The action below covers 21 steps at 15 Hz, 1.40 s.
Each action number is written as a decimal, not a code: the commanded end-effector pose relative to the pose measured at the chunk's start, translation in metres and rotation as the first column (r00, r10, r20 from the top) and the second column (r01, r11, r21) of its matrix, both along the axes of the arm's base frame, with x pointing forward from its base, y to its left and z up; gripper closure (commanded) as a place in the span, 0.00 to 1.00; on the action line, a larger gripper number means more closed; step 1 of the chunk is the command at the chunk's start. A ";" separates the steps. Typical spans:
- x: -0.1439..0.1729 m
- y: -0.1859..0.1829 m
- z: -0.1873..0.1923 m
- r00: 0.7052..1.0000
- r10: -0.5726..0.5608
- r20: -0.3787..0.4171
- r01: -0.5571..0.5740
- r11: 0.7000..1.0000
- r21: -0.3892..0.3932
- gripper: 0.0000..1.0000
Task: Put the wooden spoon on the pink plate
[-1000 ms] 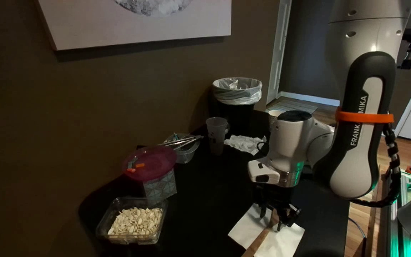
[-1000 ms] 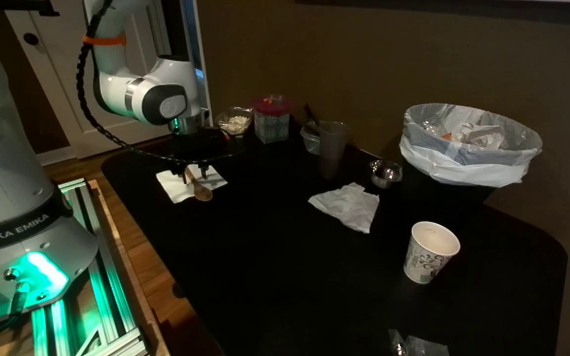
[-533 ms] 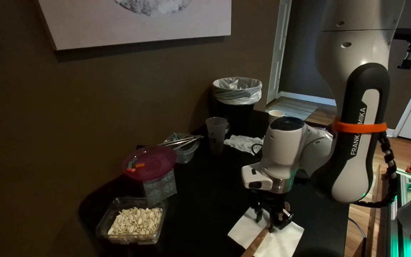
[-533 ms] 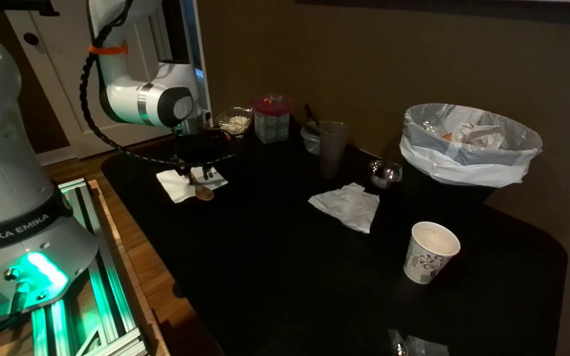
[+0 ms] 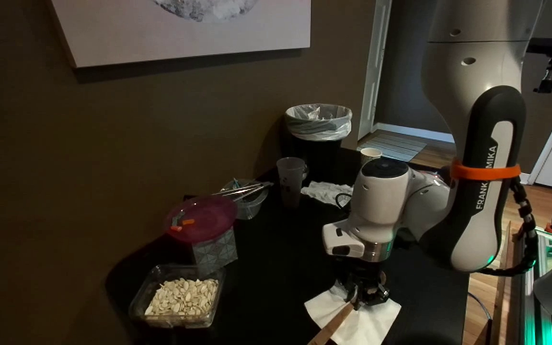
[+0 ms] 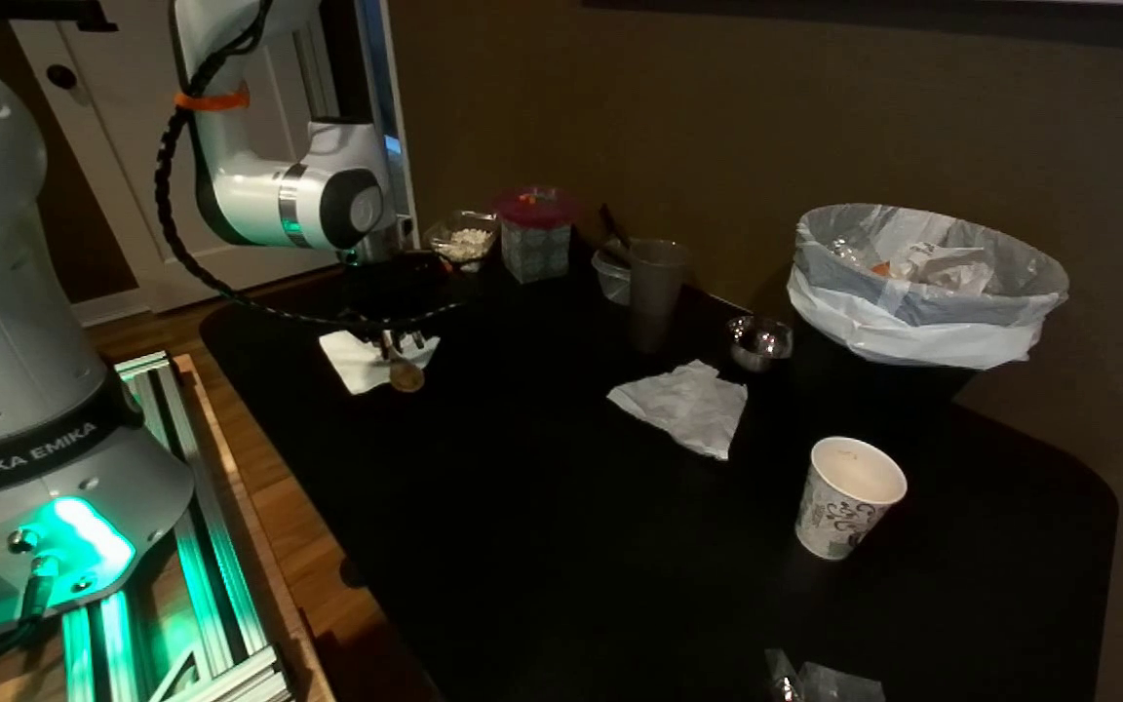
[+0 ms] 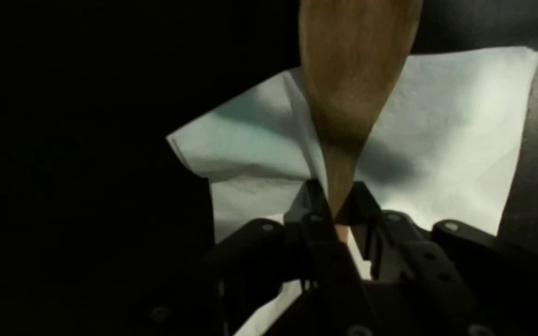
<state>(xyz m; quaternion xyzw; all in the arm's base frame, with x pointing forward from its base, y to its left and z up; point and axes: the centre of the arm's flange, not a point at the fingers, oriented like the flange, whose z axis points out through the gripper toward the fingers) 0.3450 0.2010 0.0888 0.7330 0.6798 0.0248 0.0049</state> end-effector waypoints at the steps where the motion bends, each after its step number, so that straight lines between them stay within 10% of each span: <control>1: -0.003 0.002 -0.002 1.000 0.007 -0.004 -0.007 1.000 -0.025 0.96; 3: -0.003 0.002 -0.002 1.000 0.015 -0.014 -0.015 0.999 -0.040 0.57; 12: -0.008 0.003 -0.003 0.999 0.026 -0.025 -0.027 0.998 -0.051 0.01; 14: -0.012 0.002 0.000 0.999 0.031 -0.024 -0.032 0.999 -0.043 0.04; 21: -0.011 0.000 0.003 1.000 0.027 -0.017 -0.027 0.999 -0.040 0.67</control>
